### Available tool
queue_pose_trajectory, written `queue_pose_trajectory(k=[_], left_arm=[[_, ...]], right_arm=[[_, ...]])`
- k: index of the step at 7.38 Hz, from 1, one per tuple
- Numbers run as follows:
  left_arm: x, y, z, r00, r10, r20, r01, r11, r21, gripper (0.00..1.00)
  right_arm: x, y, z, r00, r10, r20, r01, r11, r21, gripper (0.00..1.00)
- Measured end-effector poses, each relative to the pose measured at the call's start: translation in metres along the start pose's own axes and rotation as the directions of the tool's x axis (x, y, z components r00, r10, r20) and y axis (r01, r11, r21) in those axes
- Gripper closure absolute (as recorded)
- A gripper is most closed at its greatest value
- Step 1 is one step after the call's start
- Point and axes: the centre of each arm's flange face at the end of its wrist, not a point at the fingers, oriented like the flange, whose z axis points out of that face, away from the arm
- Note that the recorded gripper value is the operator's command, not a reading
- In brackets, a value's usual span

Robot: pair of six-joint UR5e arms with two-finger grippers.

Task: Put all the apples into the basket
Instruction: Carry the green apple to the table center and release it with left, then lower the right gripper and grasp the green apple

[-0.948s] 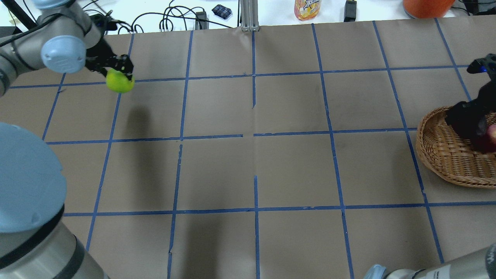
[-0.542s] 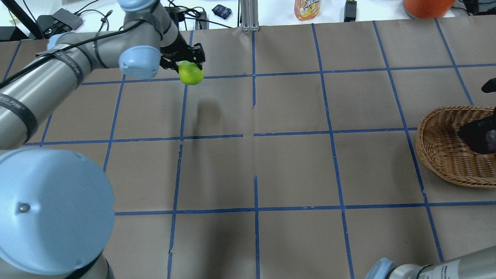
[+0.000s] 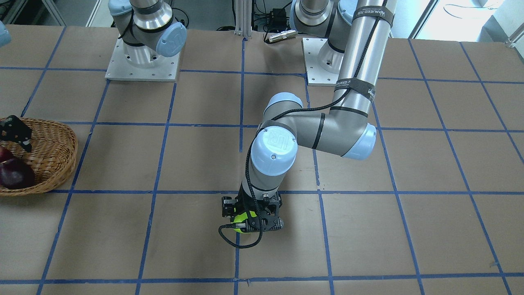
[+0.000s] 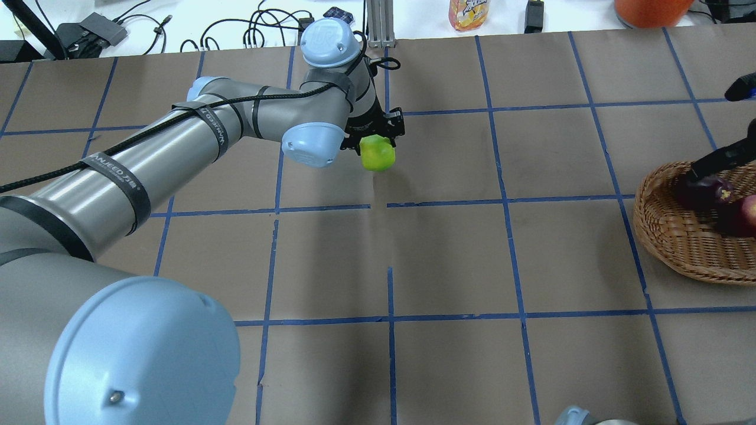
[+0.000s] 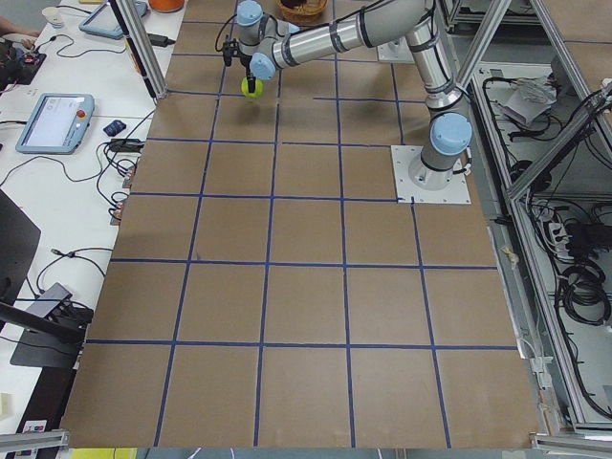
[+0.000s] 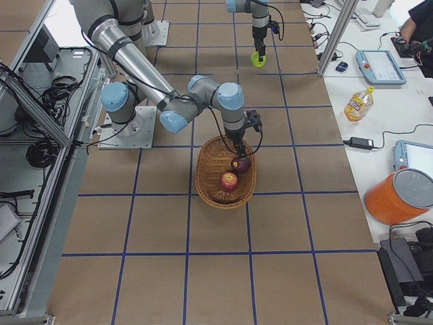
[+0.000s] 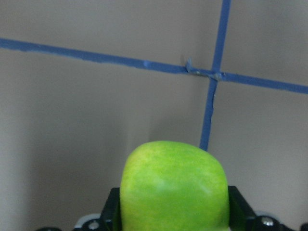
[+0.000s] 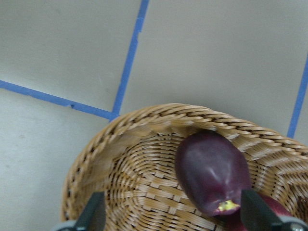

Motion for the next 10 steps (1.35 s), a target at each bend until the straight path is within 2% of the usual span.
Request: queue_pose_trajectory(k=[1,2,4,5,7,8,10], left_arm=[[-0.005,-0.005,-0.011,1.000,0.004,-0.010,-0.004,1.000,0.021,0.00],[-0.026,-0.025,-0.037,0.999,0.019,-0.027,-0.018,0.998,0.056,0.00],[-0.094,-0.062,-0.123,0.996,0.082,-0.035,-0.077,0.991,0.108,0.00],[-0.131,-0.063,-0.175,0.994,0.110,0.010,-0.110,0.990,0.091,0.00],[-0.175,-0.033,-0.262,0.972,0.144,0.186,-0.149,0.989,0.011,0.00],[-0.184,-0.022,-0.280,0.965,0.147,0.217,-0.145,0.989,-0.023,0.00],[-0.184,-0.013,-0.297,0.978,0.138,0.158,-0.135,0.990,-0.029,0.00]], right_arm=[[-0.025,-0.028,-0.017,1.000,0.004,0.028,-0.004,1.000,-0.016,0.00],[-0.055,-0.054,-0.023,0.998,0.035,0.047,-0.034,0.999,-0.029,0.00],[-0.136,-0.112,-0.010,0.988,0.141,0.069,-0.138,0.989,-0.053,0.00],[-0.183,-0.145,0.003,0.978,0.196,0.072,-0.192,0.980,-0.058,0.00],[-0.298,-0.208,0.045,0.957,0.279,0.081,-0.278,0.960,-0.026,0.00],[-0.355,-0.227,0.063,0.954,0.285,0.095,-0.287,0.958,0.004,0.00],[-0.426,-0.240,0.096,0.949,0.288,0.129,-0.294,0.955,0.030,0.00]])
